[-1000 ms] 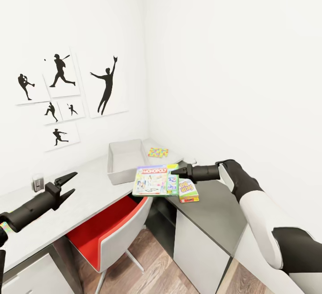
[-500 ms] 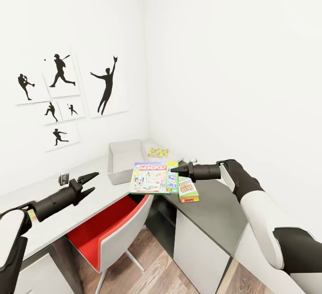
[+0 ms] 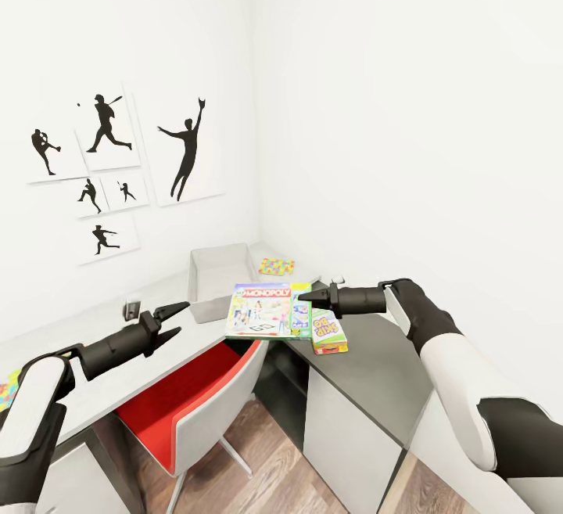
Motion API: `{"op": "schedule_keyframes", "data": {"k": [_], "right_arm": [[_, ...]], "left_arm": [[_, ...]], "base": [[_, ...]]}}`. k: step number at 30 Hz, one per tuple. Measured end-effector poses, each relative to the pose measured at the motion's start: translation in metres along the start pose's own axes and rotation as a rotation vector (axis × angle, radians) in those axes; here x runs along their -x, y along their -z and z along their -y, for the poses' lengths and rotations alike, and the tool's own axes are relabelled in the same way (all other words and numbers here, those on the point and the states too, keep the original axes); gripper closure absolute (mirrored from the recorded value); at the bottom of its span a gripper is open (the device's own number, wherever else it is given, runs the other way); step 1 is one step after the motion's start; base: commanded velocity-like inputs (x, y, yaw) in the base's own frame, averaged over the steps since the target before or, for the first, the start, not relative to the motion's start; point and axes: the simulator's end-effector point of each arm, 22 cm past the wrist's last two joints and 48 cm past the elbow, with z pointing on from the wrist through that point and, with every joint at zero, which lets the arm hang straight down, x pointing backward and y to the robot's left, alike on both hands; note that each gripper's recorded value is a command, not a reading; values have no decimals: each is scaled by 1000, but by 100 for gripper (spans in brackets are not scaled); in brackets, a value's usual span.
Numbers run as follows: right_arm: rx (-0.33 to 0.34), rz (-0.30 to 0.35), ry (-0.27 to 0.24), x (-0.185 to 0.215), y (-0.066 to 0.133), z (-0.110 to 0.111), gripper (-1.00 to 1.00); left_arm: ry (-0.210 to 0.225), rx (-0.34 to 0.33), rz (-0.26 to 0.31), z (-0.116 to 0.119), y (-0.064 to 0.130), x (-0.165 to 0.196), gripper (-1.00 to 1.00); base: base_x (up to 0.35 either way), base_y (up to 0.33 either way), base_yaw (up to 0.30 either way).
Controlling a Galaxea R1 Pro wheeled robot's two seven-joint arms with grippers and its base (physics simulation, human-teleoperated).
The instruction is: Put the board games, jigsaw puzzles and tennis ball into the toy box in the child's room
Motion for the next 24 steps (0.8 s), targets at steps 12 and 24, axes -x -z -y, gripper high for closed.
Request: {"op": "schedule_keyframes", "data": {"k": [12,24], "right_arm": [[1,-4,0,-1,-1,0,100],[3,-9,-1,-3,-3,-1,100]], "left_arm": [[-28,-29,-68,12,-15,-16,-100],[-57,-70,-124,23,-20,-30,-100]], "base": [[0,0,0],[0,0,0]]}}
